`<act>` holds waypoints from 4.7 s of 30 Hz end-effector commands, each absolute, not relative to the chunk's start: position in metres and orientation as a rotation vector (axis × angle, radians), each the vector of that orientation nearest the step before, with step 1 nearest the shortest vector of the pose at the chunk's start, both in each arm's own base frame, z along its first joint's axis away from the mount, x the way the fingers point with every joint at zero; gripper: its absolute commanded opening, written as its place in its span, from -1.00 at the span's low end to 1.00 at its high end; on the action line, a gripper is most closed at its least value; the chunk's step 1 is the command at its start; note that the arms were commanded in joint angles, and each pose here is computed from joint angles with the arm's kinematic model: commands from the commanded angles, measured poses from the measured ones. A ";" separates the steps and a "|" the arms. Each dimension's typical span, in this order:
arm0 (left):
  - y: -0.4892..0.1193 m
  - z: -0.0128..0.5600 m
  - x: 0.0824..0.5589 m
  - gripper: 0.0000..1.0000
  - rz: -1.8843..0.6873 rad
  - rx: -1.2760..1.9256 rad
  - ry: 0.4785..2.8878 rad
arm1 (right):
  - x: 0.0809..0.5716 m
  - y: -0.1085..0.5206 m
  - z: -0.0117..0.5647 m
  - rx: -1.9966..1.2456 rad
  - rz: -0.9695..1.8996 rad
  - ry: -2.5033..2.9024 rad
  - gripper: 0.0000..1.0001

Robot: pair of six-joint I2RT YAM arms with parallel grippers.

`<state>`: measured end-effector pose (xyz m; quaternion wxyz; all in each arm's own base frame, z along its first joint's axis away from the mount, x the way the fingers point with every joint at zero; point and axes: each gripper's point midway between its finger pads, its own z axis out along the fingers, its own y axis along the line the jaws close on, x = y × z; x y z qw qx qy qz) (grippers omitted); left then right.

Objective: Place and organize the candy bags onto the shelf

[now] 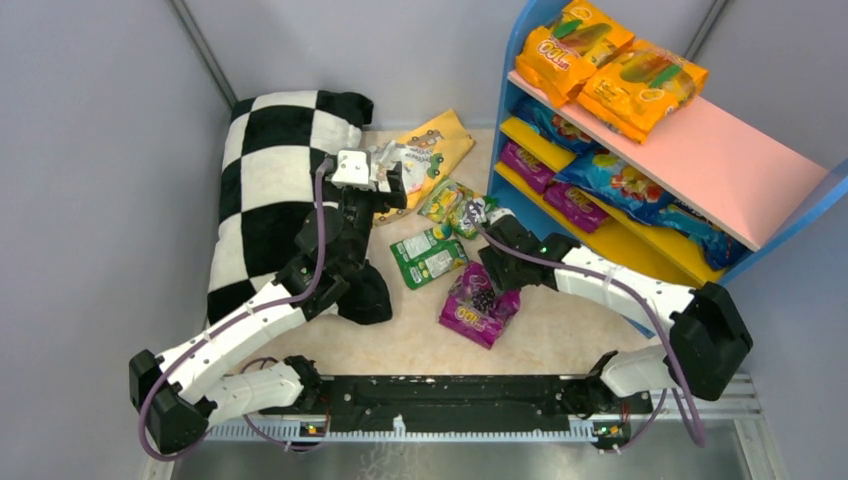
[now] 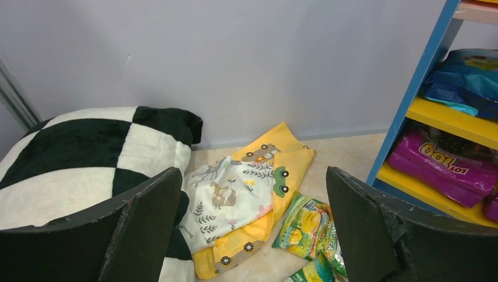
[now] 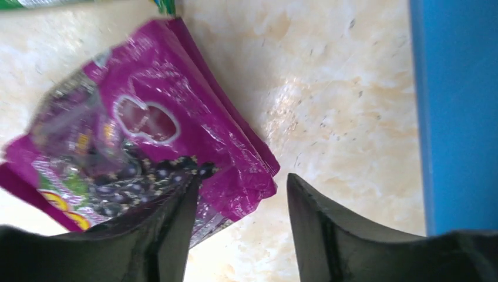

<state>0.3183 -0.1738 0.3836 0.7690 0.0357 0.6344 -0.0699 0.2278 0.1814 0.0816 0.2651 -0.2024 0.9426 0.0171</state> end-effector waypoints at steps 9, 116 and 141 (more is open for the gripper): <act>-0.169 0.408 0.317 0.97 -0.181 0.028 1.322 | 0.183 0.267 0.126 -1.067 0.043 2.275 0.64; -0.177 0.401 0.321 0.98 -0.204 0.037 1.351 | 0.173 -0.018 0.297 -1.435 -1.106 1.620 -1.00; -0.267 0.346 0.305 0.91 -0.697 0.077 1.700 | 0.197 0.025 0.306 -1.365 -1.035 1.571 -1.00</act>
